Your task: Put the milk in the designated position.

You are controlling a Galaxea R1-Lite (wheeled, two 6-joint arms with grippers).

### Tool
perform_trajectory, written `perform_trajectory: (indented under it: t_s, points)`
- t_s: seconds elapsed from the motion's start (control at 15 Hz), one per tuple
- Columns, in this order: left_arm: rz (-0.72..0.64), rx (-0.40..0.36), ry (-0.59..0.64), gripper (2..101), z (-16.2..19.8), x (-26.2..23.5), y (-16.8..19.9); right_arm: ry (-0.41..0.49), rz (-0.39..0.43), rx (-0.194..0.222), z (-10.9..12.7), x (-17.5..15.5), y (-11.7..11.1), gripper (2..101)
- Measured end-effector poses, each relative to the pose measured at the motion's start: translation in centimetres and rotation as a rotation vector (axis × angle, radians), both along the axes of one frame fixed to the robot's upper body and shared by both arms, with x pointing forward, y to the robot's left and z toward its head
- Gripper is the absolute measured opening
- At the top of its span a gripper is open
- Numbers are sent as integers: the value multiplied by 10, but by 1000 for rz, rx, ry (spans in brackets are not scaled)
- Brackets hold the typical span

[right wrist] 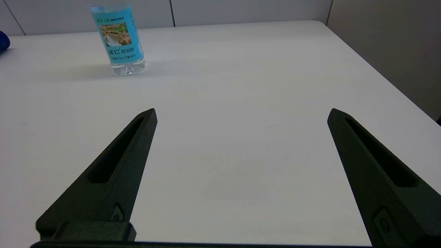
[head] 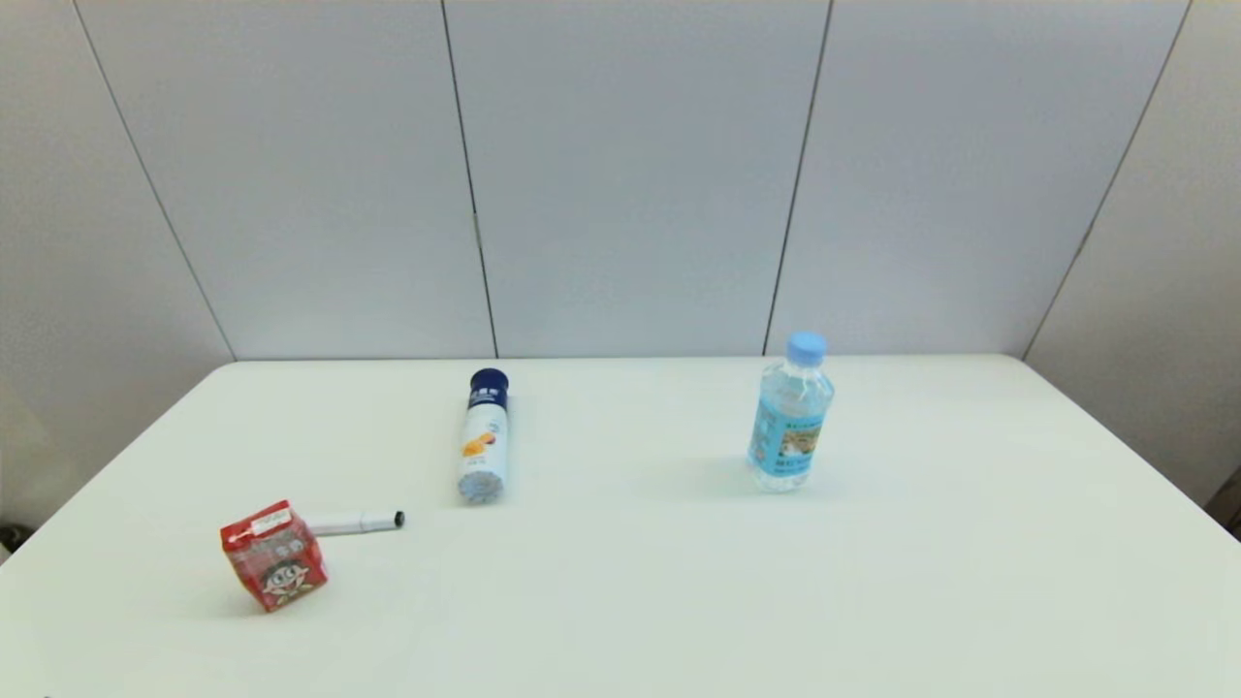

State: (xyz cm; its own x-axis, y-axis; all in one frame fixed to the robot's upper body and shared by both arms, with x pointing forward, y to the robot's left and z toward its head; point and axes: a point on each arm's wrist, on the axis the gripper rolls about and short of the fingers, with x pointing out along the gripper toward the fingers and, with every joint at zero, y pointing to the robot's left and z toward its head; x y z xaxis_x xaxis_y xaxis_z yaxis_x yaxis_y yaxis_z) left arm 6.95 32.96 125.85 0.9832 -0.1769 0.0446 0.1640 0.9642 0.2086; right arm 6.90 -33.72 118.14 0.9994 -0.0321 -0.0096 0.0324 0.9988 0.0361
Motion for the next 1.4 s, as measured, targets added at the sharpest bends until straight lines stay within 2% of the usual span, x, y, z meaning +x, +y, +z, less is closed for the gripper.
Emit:
perform_trajectory:
  t_s: [0.2, 0.53, 0.8, 1.07, 1.4]
  points:
    - [151, -14, 20, 971, -33, -11, 4, -1, 0, 0, 0, 0, 0, 980]
    - [151, -24, 40, 971, -65, -5, 4, 0, 0, 0, 0, 0, 0, 980]
    - [123, -82, 49, 973, -75, -1, 3, 0, 1, 0, 0, 0, 0, 980]
    - [156, -207, 61, 976, -76, -1, 4, 0, 0, 0, 0, 0, 0, 980]
    - [167, -226, 62, 978, -76, -1, 4, 0, 0, 0, 0, 0, 0, 980]
